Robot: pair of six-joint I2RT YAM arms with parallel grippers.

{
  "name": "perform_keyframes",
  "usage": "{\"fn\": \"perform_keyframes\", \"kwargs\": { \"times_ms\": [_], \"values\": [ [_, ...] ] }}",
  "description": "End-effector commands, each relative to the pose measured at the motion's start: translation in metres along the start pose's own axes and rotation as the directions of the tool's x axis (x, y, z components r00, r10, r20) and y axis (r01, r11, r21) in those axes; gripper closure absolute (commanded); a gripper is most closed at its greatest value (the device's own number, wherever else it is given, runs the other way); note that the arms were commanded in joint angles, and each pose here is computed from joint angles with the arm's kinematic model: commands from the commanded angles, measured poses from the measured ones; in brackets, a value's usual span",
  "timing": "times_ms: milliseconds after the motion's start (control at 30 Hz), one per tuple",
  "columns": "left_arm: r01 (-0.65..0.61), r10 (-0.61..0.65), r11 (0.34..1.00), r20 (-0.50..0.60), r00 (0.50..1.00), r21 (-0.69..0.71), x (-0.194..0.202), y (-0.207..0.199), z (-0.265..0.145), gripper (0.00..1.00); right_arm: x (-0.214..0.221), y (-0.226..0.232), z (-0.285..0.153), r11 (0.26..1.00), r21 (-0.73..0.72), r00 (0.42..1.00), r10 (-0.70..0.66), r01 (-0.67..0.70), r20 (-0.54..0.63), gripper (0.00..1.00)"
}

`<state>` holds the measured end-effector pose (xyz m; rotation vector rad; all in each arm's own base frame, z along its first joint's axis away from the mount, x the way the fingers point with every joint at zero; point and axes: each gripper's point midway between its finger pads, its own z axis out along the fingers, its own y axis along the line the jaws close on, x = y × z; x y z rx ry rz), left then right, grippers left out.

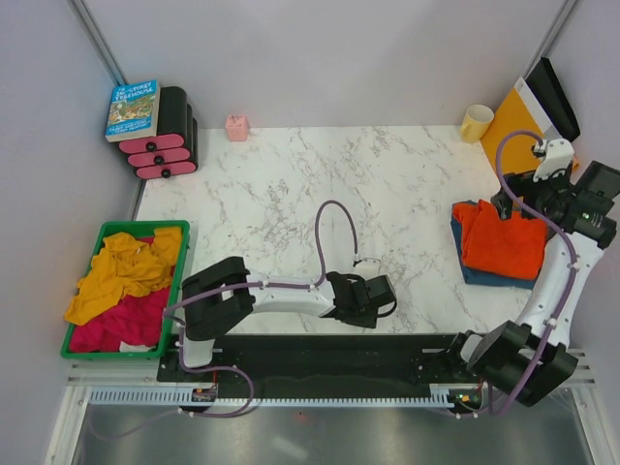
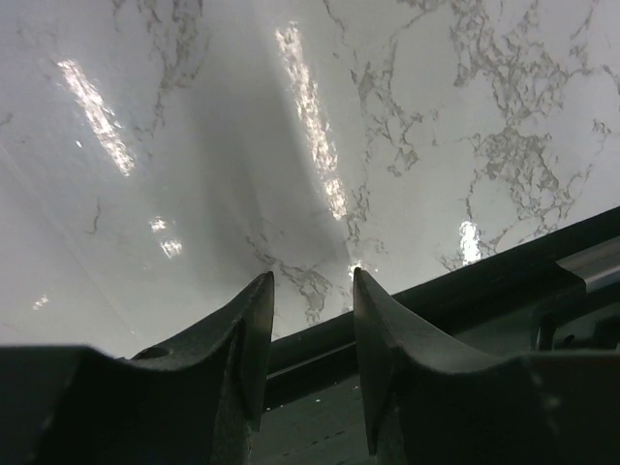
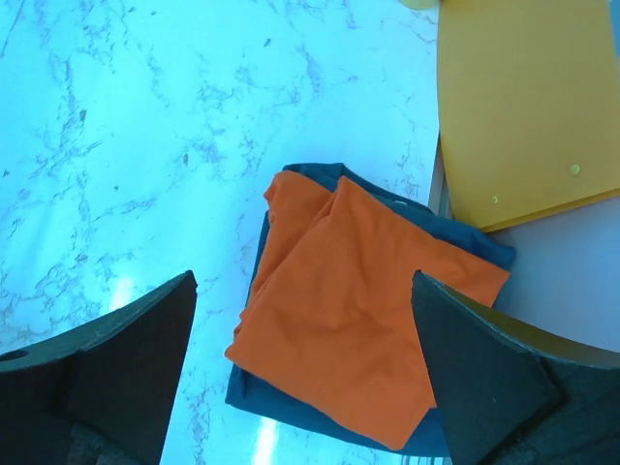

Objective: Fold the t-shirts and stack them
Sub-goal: Put the neatly folded tshirt into the corner of the board with the right arm

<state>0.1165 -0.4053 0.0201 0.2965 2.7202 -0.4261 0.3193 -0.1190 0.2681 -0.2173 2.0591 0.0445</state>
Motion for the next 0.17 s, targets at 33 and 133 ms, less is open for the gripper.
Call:
{"fn": "perform_keyframes", "kwargs": {
  "times_ms": [33,133],
  "values": [
    [-0.012,0.012,1.000,-0.001,1.000,-0.011,0.019,0.002,0.003,0.54,0.026,0.038,-0.014,0.997,-0.065,0.998,-0.047,0.045,-0.038,0.02],
    [-0.031,0.031,0.999,0.000,1.000,0.012,0.021,0.002,-0.002,0.54,0.030,0.048,-0.018,0.998,-0.054,0.998,-0.038,0.035,-0.049,0.02]
  ]
}}
